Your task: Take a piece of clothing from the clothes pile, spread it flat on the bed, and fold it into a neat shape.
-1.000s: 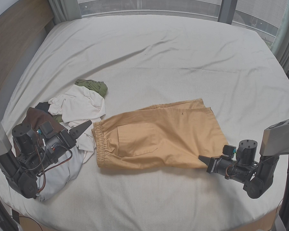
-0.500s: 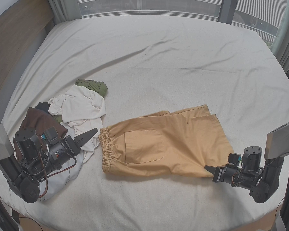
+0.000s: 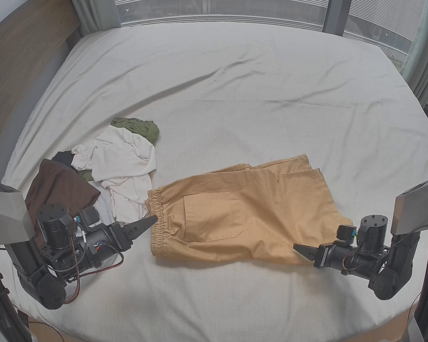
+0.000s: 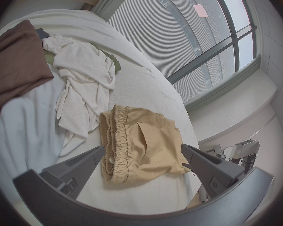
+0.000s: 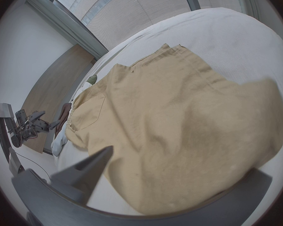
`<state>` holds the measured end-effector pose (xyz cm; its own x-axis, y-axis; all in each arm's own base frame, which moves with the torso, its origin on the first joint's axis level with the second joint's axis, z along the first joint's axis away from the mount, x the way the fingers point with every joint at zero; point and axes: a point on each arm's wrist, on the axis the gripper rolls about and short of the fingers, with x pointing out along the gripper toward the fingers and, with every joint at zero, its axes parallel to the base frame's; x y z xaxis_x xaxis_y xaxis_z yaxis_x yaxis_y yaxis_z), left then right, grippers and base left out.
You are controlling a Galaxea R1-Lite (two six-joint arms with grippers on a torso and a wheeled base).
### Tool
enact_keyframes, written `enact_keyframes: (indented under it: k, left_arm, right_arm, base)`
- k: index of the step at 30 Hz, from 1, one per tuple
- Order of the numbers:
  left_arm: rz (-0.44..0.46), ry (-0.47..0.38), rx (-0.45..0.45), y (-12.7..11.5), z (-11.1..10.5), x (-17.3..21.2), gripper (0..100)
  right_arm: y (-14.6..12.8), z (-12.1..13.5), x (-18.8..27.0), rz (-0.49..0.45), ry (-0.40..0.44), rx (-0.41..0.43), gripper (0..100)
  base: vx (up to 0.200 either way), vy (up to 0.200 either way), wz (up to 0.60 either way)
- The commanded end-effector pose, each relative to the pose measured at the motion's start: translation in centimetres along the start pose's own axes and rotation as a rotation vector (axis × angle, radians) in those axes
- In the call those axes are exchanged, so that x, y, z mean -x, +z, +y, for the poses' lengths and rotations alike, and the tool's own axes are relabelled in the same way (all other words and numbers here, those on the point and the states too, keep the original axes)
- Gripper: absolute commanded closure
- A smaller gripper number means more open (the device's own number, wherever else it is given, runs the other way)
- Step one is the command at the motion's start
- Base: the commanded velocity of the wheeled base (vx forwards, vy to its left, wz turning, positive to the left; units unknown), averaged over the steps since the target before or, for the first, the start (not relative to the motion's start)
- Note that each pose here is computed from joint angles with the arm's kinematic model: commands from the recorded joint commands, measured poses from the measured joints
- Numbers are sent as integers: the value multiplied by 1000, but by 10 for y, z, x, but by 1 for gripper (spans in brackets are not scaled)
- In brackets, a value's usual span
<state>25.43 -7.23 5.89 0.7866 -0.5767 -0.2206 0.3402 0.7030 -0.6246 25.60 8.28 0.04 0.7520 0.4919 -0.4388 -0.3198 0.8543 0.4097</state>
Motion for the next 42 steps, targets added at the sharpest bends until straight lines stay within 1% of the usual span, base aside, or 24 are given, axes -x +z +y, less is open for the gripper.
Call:
enact_keyframes:
  k: [1, 4, 6, 7, 8, 12, 18, 21, 22, 23, 24, 26, 30, 33, 35, 38, 42]
  left_arm:
    - [27, 12, 8, -7, 3, -3, 0]
    - [32, 13, 9, -8, 4, -4, 0]
    - [38, 19, 11, -9, 5, -5, 0]
    - [40, 21, 12, -10, 6, -5, 0]
    - [42, 21, 13, -10, 6, -5, 0]
    - [48, 24, 16, -12, 7, -6, 0]
    - [58, 35, 21, -15, 11, -10, 0]
    - [39, 16, 13, -9, 9, -12, 0]
    - [36, 5, 9, -8, 7, -13, 0]
    - [37, -2, 7, -8, 6, -13, 0]
    - [44, -27, -11, -7, 3, -12, 0]
    - [69, -53, -43, -9, 3, -11, 0]
    - [93, -41, -80, -14, 9, -13, 0]
    - [93, -31, -77, -14, 12, -15, 0]
    - [90, -31, -74, -14, 12, -15, 0]
    - [104, -22, -65, -17, 16, -18, 0]
    - [124, -4, -58, -23, 23, -24, 0]
  right_arm:
    - [-15, 3, 8, 74, -2, -4, 0]
    - [-25, 8, 10, 129, 13, 12, 0]
    - [-36, 14, 11, 188, 46, 20, 0]
    - [-39, 16, 12, 202, 59, 24, 0]
    - [-40, 18, 12, 210, 64, 27, 0]
    - [-47, 30, 14, 255, 135, 44, 0]
    - [-47, 46, 17, 275, 257, 66, 0]
    - [-34, 58, 21, 218, 323, 92, 0]
    - [-26, 63, 22, 182, 355, 103, 0]
    - [-23, 64, 22, 168, 367, 106, 0]
    - [-12, 70, 22, 122, 403, 113, 0]
    - [3, 77, 21, 54, 445, 129, 0]
    - [30, 86, 29, -53, 530, 163, 0]
    - [50, 82, 36, -138, 526, 178, 0]
    - [57, 80, 42, -173, 520, 183, 0]
    - [64, 69, 44, -199, 481, 172, 0]
    - [70, 61, 44, -223, 451, 166, 0]
  base:
    - [0, 0, 0]
    - [0, 0, 0]
    - [0, 0, 0]
    - [0, 0, 0]
    - [0, 0, 0]
    - [0, 0, 0]
    - [0, 0, 0]
    - [0, 0, 0]
    - [0, 0, 0]
    - [0, 0, 0]
    - [0, 0, 0]
    - [0, 0, 0]
    - [0, 0, 0]
    - [0, 0, 0]
    - [0, 0, 0]
    - [0, 0, 0]
    - [0, 0, 0]
